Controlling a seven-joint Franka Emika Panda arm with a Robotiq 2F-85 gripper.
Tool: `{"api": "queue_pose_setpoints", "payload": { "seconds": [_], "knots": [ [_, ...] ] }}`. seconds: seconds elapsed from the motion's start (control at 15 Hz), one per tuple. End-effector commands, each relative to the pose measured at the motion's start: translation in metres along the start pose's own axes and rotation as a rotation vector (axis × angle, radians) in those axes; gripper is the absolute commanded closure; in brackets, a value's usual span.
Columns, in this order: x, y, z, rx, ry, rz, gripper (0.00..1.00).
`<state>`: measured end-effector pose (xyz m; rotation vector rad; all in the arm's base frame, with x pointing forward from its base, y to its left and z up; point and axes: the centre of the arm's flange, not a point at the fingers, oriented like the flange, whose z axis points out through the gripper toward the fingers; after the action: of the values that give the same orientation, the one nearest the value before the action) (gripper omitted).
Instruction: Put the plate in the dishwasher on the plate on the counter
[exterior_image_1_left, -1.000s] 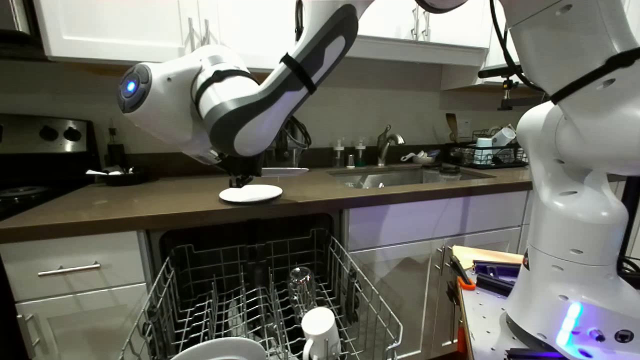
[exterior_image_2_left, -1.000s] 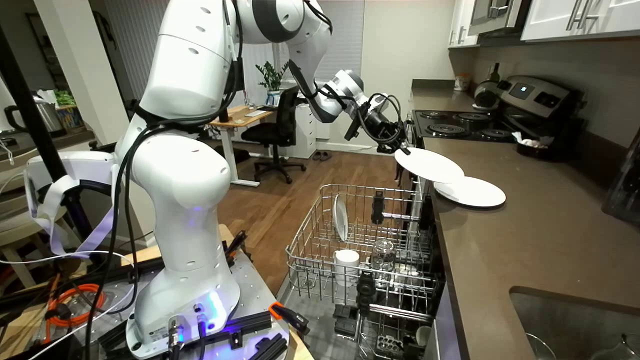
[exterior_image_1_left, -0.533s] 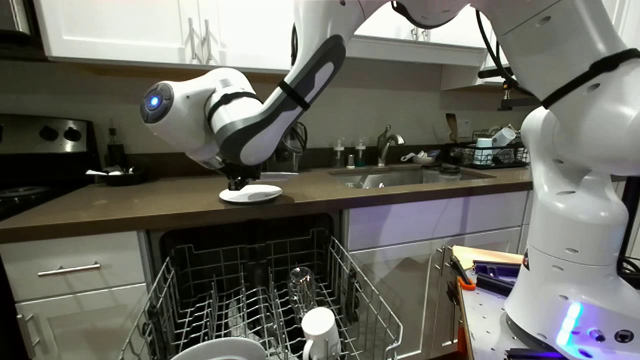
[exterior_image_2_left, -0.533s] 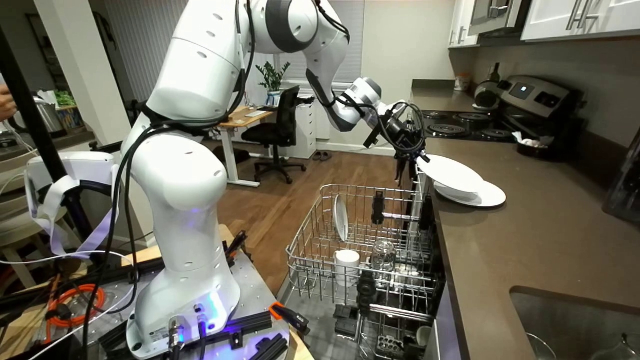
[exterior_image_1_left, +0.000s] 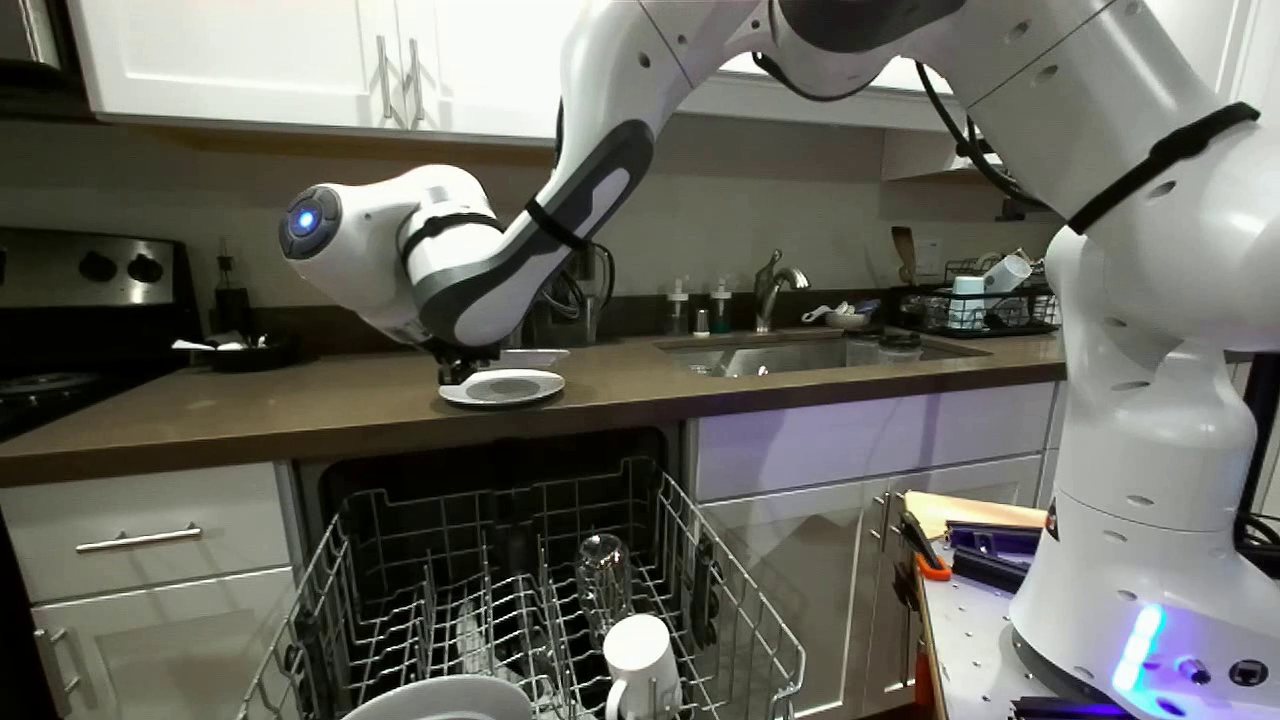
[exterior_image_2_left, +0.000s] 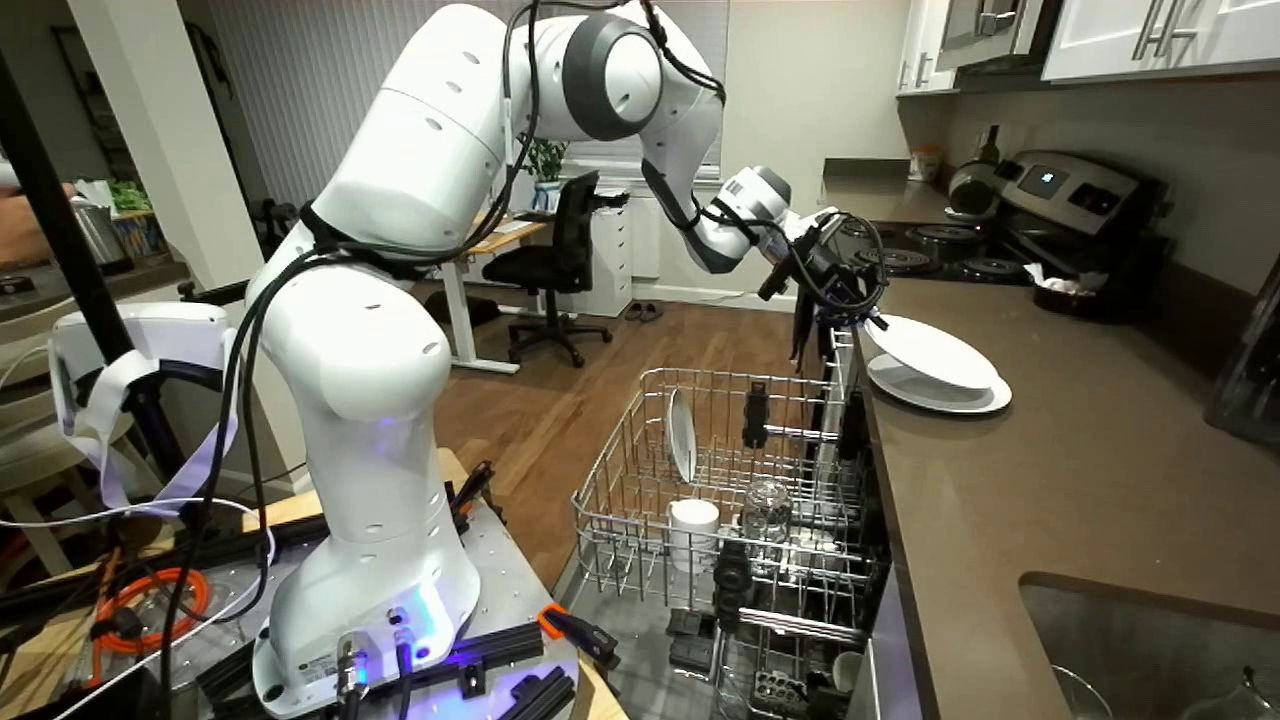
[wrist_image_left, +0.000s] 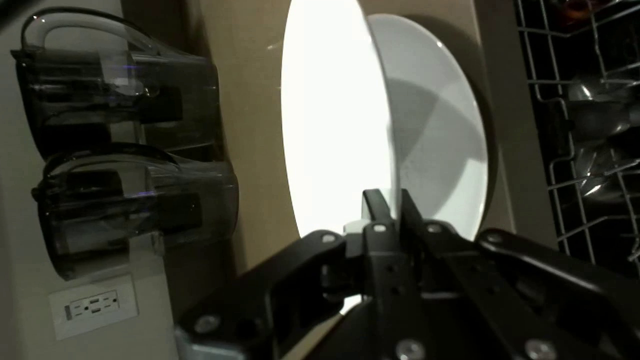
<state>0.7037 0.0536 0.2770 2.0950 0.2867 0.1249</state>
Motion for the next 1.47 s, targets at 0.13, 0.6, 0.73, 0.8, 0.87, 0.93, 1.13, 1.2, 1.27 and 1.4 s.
{"api": "queue_pose_setpoints", "payload": {
  "seconds": [0.13,0.6,0.73,0.8,0.87,0.93,1.13,1.2,1.27,1.4],
  "knots": [
    [0.035,0.008,0.017,-0.001,0.039,-0.035,0.95],
    [0.045,0.0,0.036,0.011,0.017,-0.038,0.94],
    [0.046,-0.001,0.039,0.012,0.014,-0.035,0.81],
    [0.047,-0.002,0.04,0.013,0.013,-0.033,0.73],
    [0.047,-0.003,0.042,0.017,0.011,-0.03,0.62],
    [0.047,-0.004,0.043,0.018,0.008,-0.03,0.56],
    [0.046,-0.008,0.044,0.023,-0.004,-0.032,0.4],
    [0.046,-0.009,0.043,0.026,-0.011,-0.033,0.36],
    [0.045,-0.01,0.042,0.03,-0.015,-0.035,0.34],
    [0.044,-0.008,0.038,0.046,-0.032,-0.037,0.21]
  ]
}}
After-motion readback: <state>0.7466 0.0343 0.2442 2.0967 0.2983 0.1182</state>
